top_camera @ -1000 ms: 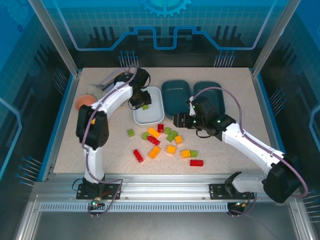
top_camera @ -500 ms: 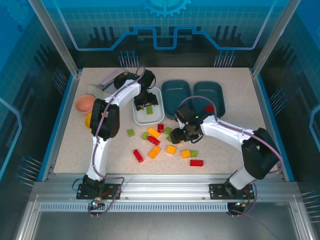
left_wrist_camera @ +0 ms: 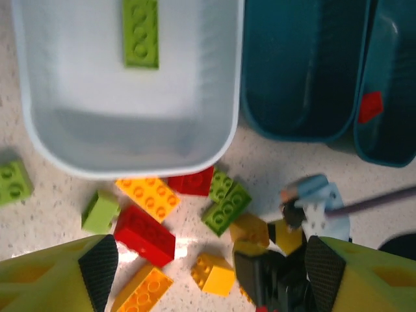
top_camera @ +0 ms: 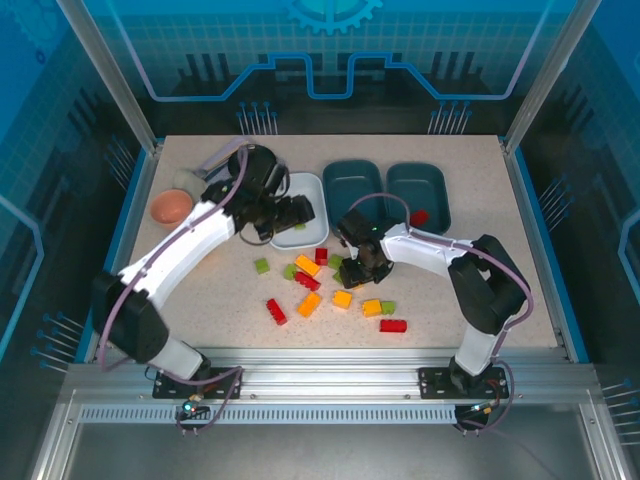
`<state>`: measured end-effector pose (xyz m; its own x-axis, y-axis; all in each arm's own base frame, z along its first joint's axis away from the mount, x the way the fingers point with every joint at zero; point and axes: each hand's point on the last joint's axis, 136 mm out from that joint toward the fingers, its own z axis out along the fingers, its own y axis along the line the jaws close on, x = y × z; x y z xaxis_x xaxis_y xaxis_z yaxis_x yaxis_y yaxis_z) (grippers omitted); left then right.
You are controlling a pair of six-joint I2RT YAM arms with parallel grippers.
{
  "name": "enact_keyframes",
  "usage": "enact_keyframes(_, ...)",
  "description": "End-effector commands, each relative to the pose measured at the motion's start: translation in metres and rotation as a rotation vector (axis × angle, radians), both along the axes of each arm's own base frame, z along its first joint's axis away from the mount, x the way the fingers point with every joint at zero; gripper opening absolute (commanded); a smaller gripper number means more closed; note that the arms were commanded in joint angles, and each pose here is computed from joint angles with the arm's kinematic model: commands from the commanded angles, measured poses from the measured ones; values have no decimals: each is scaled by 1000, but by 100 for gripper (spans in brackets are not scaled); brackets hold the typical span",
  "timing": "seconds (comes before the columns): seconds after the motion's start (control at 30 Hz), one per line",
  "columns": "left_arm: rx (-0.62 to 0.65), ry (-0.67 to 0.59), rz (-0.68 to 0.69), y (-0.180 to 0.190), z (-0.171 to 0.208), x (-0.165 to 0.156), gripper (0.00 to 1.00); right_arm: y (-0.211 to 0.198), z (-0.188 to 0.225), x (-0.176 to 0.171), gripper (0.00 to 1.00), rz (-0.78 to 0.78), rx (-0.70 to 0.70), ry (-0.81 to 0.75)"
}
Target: Sort the legos into containers by color
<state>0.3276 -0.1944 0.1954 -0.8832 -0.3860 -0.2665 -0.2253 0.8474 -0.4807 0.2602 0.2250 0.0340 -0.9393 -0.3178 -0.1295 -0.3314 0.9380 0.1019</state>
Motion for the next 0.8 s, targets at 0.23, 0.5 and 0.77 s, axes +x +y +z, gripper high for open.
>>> enact_keyframes(0.23, -296, -21, 120, 12, 8, -85, 82, -18, 43, 0, 29, -31, -55, -98)
enact_keyframes(0.5, -294, 1, 239, 44, -14, -121, 81, -13, 119, 70, 29, -106, 36, -280)
enact_keyframes(0.77, -190, 36, 326, 63, -36, -119, 79, -4, 80, 176, 30, -198, -8, -215)
